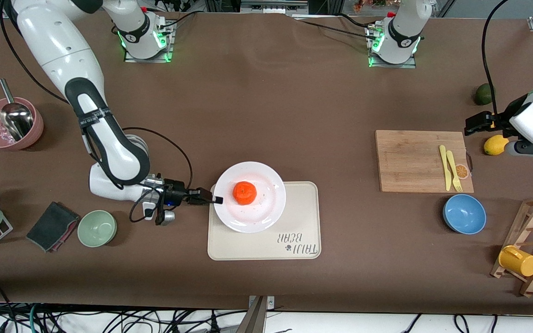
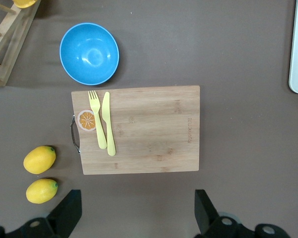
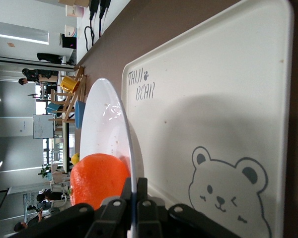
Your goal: Place orange and plate with both arms
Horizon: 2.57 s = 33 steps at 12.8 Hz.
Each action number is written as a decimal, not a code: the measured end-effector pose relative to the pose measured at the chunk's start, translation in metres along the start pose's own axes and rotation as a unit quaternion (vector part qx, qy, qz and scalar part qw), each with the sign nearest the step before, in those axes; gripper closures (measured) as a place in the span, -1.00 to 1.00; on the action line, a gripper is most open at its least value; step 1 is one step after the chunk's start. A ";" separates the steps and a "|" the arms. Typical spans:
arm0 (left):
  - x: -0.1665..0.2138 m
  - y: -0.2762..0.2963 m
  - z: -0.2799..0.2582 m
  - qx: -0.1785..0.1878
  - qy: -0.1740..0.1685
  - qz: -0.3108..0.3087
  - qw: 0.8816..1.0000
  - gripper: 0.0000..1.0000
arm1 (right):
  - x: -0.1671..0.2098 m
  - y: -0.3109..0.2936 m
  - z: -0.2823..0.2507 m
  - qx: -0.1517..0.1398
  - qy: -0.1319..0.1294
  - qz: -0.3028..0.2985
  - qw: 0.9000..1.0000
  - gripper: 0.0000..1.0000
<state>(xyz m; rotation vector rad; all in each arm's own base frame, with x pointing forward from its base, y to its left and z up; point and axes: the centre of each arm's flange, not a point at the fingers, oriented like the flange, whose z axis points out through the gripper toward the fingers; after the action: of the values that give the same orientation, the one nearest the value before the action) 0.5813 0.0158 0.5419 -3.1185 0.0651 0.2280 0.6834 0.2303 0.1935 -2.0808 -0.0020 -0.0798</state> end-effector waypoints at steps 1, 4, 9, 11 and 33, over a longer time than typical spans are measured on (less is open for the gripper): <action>0.000 0.000 0.000 0.000 0.000 0.000 1.000 -1.00 | 0.006 0.007 0.003 0.000 0.002 -0.001 1.000 0.92; 0.000 0.000 0.000 0.000 0.000 0.000 1.000 -1.00 | 0.030 0.016 0.016 0.010 0.021 -0.010 1.000 0.92; 0.000 0.000 0.000 0.000 0.000 0.001 1.000 -1.00 | 0.034 0.030 0.056 -0.002 0.036 -0.017 0.999 0.92; 0.000 0.000 0.000 0.000 0.000 0.001 1.000 -1.00 | 0.034 0.041 0.060 -0.017 0.038 -0.019 0.999 0.92; 0.001 0.000 -0.001 0.000 0.001 0.001 1.000 -1.00 | 0.058 -0.094 -0.080 -0.317 -0.165 -0.196 0.913 -1.00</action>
<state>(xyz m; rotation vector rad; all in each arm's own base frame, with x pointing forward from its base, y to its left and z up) 0.5819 0.0158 0.5424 -3.1187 0.0671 0.2255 0.7332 0.2047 0.3183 -2.6909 -0.6845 0.0361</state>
